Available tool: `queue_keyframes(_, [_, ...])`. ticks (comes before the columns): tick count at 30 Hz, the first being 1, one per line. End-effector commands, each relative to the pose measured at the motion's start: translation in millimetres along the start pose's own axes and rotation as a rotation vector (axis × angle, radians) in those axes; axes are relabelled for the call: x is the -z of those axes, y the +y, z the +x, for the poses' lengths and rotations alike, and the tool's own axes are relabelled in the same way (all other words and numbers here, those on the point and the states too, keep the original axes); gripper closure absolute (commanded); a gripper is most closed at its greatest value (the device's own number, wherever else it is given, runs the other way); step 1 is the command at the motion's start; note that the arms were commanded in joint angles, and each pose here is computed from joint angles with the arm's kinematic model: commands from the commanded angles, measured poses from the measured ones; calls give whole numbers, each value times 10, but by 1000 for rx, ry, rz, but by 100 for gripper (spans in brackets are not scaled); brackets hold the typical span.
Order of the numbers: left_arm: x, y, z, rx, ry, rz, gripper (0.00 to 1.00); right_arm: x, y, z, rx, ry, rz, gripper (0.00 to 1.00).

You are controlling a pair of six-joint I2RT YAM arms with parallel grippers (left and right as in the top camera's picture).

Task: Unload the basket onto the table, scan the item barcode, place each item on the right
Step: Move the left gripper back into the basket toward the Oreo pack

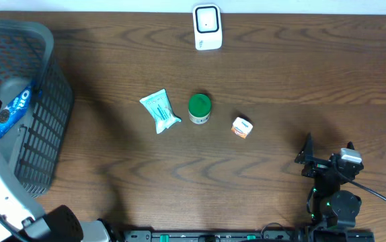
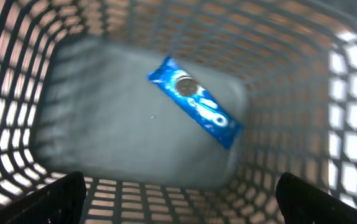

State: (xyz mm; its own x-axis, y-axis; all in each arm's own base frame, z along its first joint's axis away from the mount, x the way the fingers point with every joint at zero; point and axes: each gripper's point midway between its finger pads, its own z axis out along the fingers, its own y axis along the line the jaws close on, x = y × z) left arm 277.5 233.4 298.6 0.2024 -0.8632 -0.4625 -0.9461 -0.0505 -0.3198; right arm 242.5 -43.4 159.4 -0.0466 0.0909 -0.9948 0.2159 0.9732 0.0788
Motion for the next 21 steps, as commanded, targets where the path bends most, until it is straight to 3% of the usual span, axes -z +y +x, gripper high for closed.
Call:
queue_keyframes(1, [-337, 55, 20, 233, -23, -87, 2, 2, -7, 2, -5, 0, 1, 1])
queue_keyframes(21, [-2041, -254, 329, 190, -27, -228, 2, 2, -7, 2, -6, 0, 1, 1])
